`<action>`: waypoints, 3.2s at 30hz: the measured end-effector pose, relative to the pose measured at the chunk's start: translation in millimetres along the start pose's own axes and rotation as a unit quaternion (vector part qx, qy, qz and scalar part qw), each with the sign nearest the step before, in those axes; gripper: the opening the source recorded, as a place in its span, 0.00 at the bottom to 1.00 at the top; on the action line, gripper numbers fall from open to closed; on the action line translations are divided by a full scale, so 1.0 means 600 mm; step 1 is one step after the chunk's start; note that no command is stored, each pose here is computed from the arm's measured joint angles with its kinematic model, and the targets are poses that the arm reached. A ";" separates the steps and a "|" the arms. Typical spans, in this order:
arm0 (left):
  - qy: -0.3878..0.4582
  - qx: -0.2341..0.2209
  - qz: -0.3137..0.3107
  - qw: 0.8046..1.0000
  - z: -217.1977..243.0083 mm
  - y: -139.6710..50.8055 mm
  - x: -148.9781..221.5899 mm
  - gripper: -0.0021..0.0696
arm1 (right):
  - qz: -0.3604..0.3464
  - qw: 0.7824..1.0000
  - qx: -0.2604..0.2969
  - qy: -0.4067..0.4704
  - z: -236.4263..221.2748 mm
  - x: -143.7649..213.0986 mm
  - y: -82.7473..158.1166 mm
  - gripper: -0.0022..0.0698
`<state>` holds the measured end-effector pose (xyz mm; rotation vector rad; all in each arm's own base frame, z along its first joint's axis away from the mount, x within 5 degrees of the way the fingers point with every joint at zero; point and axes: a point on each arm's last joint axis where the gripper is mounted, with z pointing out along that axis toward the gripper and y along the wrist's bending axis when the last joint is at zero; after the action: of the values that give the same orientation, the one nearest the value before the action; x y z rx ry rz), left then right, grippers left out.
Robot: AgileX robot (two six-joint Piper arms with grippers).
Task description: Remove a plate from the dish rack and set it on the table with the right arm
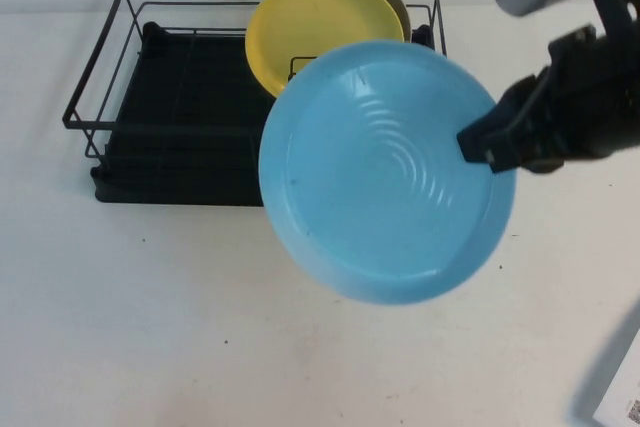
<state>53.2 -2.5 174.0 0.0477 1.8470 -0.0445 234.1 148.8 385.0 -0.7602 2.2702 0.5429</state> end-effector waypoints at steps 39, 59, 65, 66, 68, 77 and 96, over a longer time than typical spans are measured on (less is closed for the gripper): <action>0.000 0.000 0.000 1.000 0.000 0.000 0.000 0.02 | 0.282 0.955 -0.033 0.091 0.308 0.129 -0.023 0.12; 0.000 0.000 0.000 1.000 0.000 0.000 0.000 0.02 | 0.304 0.945 -0.014 0.119 0.346 0.153 -0.048 0.25; 0.000 0.000 0.000 1.000 0.000 0.000 0.000 0.02 | 0.285 0.951 -0.003 0.121 0.350 0.156 -0.055 0.42; 0.000 0.000 0.000 1.000 0.000 0.000 0.000 0.02 | 0.284 0.951 -0.003 0.121 0.350 0.157 -0.055 0.43; 0.000 0.000 0.000 1.000 0.000 0.000 0.000 0.02 | 0.283 0.951 -0.003 0.122 0.350 0.157 -0.055 0.44; 0.000 0.000 0.000 1.000 0.000 0.000 0.000 0.02 | 0.224 0.963 -0.016 0.150 0.311 0.149 -0.043 0.34; 0.000 0.000 0.000 1.000 0.000 0.000 0.000 0.02 | 0.077 0.991 -0.039 0.105 0.040 0.165 0.026 0.01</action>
<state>53.2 -2.5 174.0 0.0477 1.8470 -0.0445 175.1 137.4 301.0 -0.7134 2.5295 0.6534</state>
